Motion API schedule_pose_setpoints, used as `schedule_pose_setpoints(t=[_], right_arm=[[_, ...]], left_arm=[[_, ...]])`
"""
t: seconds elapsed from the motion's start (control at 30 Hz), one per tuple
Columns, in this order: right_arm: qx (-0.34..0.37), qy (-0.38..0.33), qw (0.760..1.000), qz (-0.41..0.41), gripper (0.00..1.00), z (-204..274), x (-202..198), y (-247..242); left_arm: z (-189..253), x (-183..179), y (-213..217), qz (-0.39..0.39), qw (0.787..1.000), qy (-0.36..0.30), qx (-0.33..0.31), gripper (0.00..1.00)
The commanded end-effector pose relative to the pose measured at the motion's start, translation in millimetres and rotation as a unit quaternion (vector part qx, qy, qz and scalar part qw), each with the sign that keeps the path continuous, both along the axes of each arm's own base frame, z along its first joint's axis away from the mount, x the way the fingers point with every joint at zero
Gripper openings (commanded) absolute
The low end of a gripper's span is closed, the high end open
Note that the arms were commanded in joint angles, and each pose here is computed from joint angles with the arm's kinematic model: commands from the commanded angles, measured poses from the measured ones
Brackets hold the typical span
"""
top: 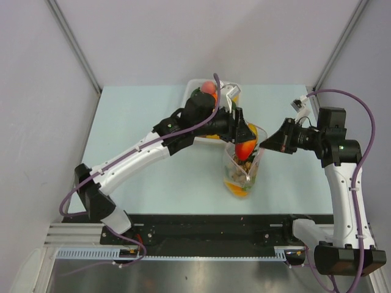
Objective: Place the food in the zip-top bag and seal the zipper
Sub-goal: Place the fake fruit in the zipper food storage bag.
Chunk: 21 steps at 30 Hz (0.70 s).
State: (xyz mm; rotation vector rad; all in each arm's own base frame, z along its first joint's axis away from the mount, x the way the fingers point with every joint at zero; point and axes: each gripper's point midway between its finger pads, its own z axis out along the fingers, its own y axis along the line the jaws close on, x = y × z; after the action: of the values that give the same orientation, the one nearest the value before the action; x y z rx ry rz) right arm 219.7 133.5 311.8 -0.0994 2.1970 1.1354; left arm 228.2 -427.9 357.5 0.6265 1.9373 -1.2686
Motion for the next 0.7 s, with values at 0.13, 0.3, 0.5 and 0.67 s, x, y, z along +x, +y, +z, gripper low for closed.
schedule_pose_setpoints(t=[0.13, 0.3, 0.5, 0.67], right_arm=[[0.005, -0.040, 0.999, 0.012, 0.00, 16, -2, 5], [-0.001, -0.054, 0.998, 0.028, 0.00, 17, -6, 6], [-0.010, -0.063, 0.997, 0.046, 0.00, 15, -10, 7], [-0.014, -0.071, 0.995, 0.061, 0.00, 16, -12, 9]], left_arm=[[-18, -3, 0, 0.033, 0.995, 0.093, 0.008, 0.41], [5, -12, 19, -0.021, 0.999, -0.028, 0.028, 0.87], [61, -38, 55, -0.163, 0.927, -0.335, 0.044, 1.00], [19, -65, 85, -0.324, 0.745, -0.573, 0.111, 1.00]])
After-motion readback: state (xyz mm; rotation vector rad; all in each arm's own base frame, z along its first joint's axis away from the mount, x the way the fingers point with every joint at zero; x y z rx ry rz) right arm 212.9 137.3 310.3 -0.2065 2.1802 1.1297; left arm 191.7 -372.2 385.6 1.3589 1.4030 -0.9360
